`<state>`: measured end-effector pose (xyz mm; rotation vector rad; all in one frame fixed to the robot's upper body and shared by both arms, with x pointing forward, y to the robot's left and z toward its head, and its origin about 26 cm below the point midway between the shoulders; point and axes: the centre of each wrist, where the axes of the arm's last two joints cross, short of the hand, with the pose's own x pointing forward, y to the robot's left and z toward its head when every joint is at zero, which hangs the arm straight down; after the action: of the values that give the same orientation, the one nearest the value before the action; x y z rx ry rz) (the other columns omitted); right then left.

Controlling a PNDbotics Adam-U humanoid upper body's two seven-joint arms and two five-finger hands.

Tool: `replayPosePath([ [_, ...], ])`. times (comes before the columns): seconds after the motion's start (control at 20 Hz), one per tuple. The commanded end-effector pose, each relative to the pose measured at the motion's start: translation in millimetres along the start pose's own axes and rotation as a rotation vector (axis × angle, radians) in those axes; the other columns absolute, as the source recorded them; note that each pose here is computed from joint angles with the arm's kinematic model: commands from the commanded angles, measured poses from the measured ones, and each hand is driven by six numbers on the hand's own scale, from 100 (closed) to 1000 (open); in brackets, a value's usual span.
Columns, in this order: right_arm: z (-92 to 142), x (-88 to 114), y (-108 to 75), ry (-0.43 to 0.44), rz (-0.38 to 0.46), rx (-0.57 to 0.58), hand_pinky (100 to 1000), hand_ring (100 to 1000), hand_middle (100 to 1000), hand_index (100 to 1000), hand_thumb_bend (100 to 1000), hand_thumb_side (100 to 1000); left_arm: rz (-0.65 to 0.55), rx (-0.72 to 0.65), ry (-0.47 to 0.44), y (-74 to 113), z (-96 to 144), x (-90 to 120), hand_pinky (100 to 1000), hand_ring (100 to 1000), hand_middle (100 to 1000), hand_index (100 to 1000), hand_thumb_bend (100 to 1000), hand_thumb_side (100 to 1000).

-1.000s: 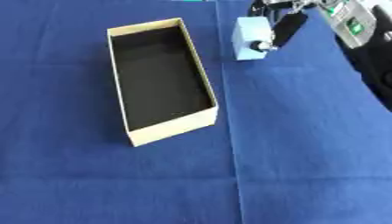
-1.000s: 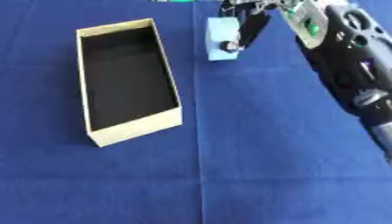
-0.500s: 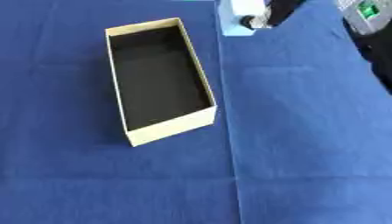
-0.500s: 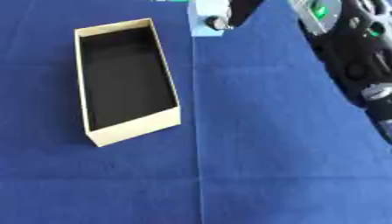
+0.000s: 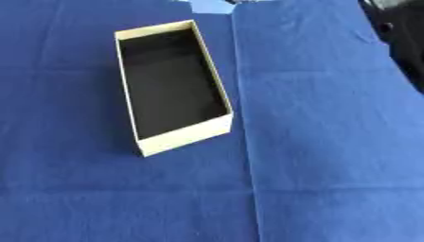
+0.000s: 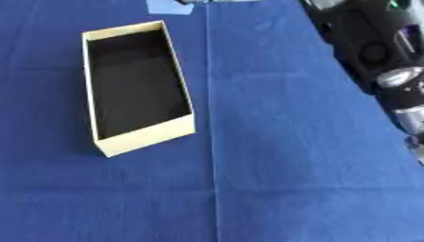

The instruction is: Pick up objects on the table and place them in the box.

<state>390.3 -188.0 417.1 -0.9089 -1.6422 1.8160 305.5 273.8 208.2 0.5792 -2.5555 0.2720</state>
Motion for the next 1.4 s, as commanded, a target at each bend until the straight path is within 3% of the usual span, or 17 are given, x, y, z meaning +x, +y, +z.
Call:
replayPosePath([
  [0.05, -8, 11, -7.9, -0.007, 0.024, -0.002, 646, 686, 393, 506, 100, 369, 0.016, -0.003, -0.035, -0.6, -7, 7, 549, 649, 613, 725, 100, 719],
  [0.7, -52, 23, 35.8, -0.046, -0.002, 0.153, 648, 686, 401, 510, 100, 356, 0.035, -0.001, -0.037, -3.7, -8, 8, 549, 650, 613, 725, 100, 720],
  [0.95, -63, 25, 54.0, -0.053, 0.004, 0.23, 652, 700, 441, 550, 100, 352, 0.039, -0.001, -0.037, -4.3, -8, 9, 549, 650, 613, 725, 100, 720],
  [1.15, -69, 23, 64.9, -0.035, 0.026, 0.286, 663, 728, 495, 614, 100, 373, 0.04, 0.0, -0.037, -4.5, -8, 9, 549, 650, 613, 725, 100, 720],
  [1.2, -70, 22, 67.3, -0.028, 0.032, 0.302, 672, 742, 540, 685, 100, 406, 0.041, 0.0, -0.036, -4.6, -8, 9, 549, 650, 613, 725, 100, 720],
  [1.25, -71, 21, 68.9, -0.021, 0.038, 0.316, 673, 743, 544, 690, 100, 409, 0.041, 0.0, -0.036, -4.7, -8, 9, 549, 650, 613, 725, 100, 720],
  [1.35, -72, 20, 71.5, -0.006, 0.046, 0.334, 685, 766, 602, 736, 100, 457, 0.041, -0.001, -0.036, -4.8, -8, 9, 549, 650, 613, 725, 100, 720],
  [1.4, -73, 20, 73.0, 0.005, 0.049, 0.345, 703, 802, 686, 799, 100, 547, 0.042, -0.001, -0.036, -4.8, -8, 9, 549, 650, 613, 725, 100, 720],
])
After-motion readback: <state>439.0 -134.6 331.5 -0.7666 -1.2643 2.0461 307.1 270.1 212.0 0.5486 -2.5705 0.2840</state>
